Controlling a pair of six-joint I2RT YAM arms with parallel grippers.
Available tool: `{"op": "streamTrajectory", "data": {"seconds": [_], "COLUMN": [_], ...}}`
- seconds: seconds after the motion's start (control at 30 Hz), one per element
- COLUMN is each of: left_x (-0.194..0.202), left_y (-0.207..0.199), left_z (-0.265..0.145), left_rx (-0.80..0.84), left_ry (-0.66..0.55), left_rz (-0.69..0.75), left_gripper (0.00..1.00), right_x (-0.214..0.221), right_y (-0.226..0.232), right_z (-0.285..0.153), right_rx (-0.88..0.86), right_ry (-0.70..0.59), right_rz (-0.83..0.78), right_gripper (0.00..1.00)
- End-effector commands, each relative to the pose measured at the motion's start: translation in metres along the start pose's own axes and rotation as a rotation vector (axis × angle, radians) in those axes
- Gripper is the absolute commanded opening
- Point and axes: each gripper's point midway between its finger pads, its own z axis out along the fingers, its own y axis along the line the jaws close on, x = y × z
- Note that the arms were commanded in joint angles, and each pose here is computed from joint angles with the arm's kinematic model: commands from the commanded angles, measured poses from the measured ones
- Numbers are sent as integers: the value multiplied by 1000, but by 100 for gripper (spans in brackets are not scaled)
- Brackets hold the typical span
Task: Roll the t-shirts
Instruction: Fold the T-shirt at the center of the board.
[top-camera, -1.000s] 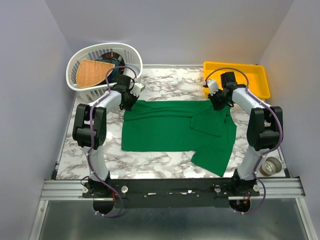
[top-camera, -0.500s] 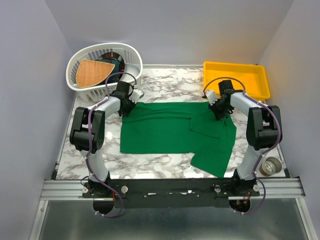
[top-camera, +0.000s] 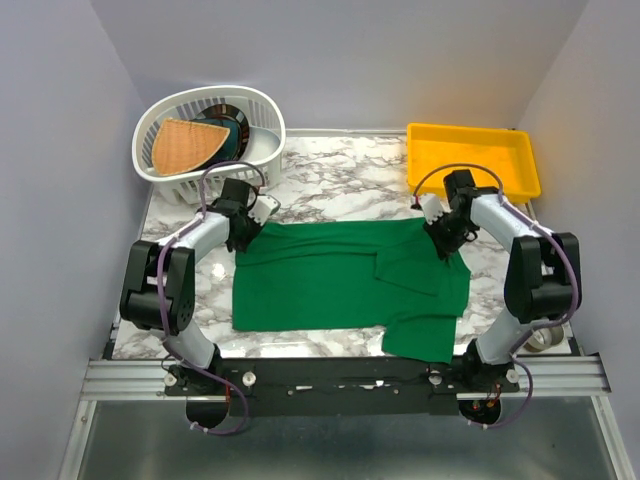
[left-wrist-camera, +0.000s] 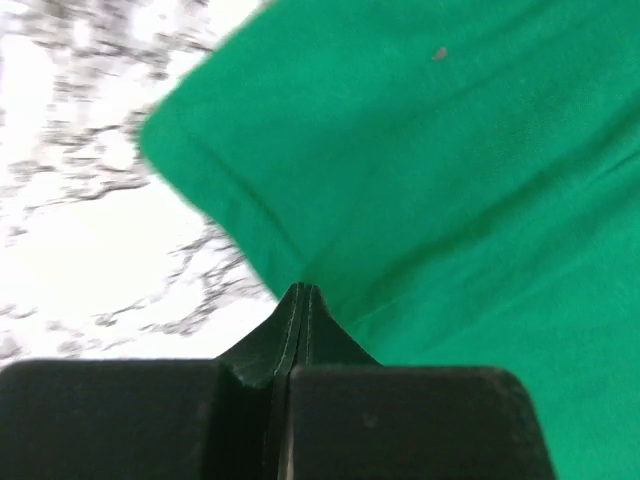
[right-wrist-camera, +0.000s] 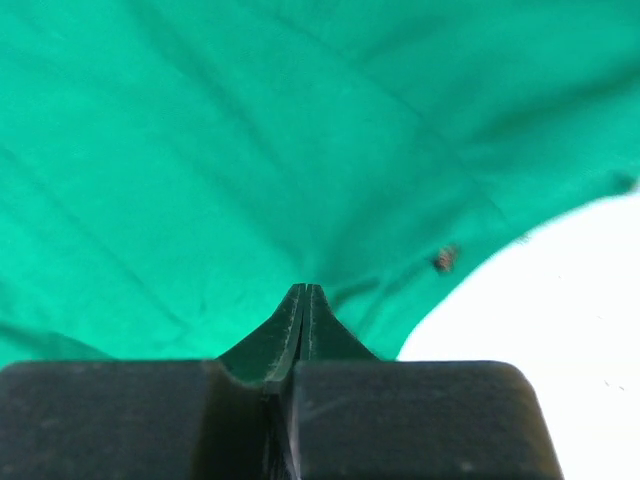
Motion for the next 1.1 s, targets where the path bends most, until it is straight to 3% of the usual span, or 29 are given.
{"op": "streamTrajectory", "data": {"seconds": [0.0,0.13,0.3,1.07], "left_x": [-43,-83,-87,-43], "left_y": [30,53,61,55], "left_z": [-30,-18,3,50], "left_rx": [-96,-106,-110,-117], "left_ry": [-129,-131,-132,22], "left_rz": [17,-11,-54,2], "left_gripper": [1,1,0,0], "right_x": [-55,-92,-110,-46], "right_y": [-23,-57,-89,-112], "right_z": [-55,-58,-44,25], "right_rx": [109,148,192,239], "right_ry": [-218,-259,-234,1], "right_rz": [43,53,12,-141], "right_gripper": [8,8,1,1]}}
